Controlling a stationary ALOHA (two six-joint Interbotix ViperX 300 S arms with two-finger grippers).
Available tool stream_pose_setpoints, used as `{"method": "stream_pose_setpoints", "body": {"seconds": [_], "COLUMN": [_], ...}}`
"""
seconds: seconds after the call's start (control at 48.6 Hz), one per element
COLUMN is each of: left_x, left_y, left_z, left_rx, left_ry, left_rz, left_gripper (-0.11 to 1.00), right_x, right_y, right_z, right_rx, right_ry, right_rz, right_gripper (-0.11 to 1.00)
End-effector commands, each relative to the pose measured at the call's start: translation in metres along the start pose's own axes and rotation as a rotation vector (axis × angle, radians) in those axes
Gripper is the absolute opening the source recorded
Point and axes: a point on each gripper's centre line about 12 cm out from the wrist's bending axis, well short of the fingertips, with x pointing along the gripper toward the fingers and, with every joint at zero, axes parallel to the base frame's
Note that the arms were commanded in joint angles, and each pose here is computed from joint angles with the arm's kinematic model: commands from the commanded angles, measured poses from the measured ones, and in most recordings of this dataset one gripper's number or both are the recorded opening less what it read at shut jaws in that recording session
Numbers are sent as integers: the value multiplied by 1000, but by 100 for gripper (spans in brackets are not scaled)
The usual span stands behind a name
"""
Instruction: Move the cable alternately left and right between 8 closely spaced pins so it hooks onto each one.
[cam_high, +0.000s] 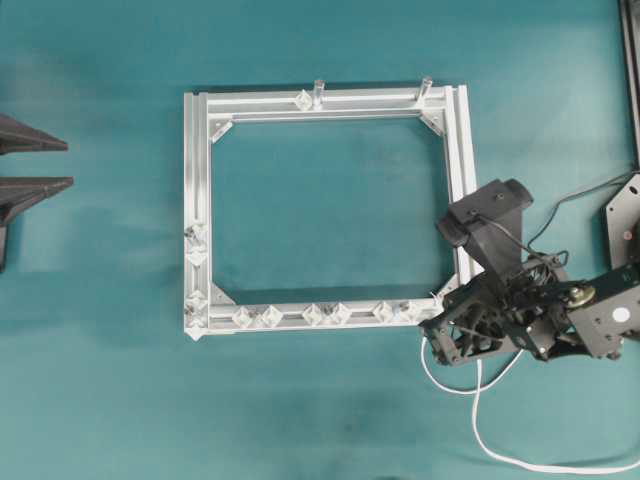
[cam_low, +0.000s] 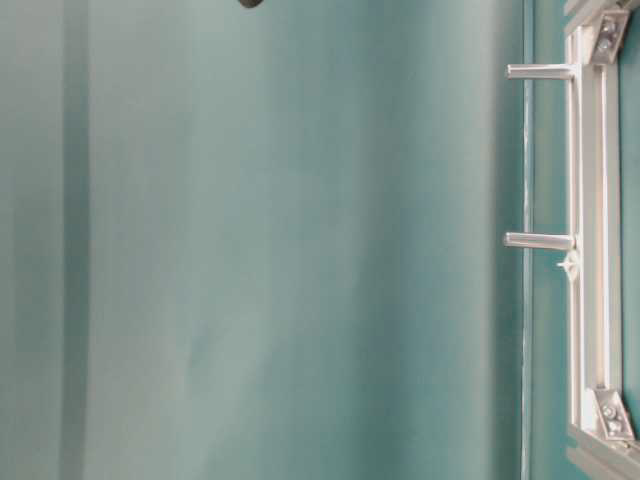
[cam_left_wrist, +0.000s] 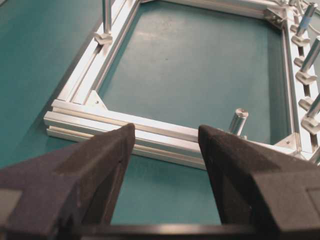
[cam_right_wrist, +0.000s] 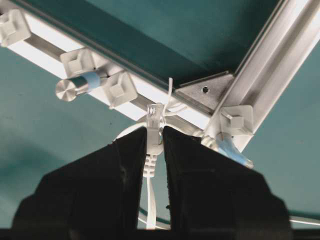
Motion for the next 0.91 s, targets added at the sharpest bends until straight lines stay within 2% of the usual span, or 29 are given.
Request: {"method": "stream_pose_setpoints", "body": {"seconds": [0.0, 0.885], "left_x": [0, 1], "left_y": [0, 0], "left_z": [5, 4], "left_rx": [2, 2], "left_ry": [-8, -6], "left_rz": [-1, -1], "left_gripper": [64, 64], "right_x": [-4, 7], "right_y": [6, 11], "right_z": [1, 4], "right_rx": [10, 52], "right_ry": [-2, -7], "right_rz": [19, -2], "right_gripper": [15, 15]}}
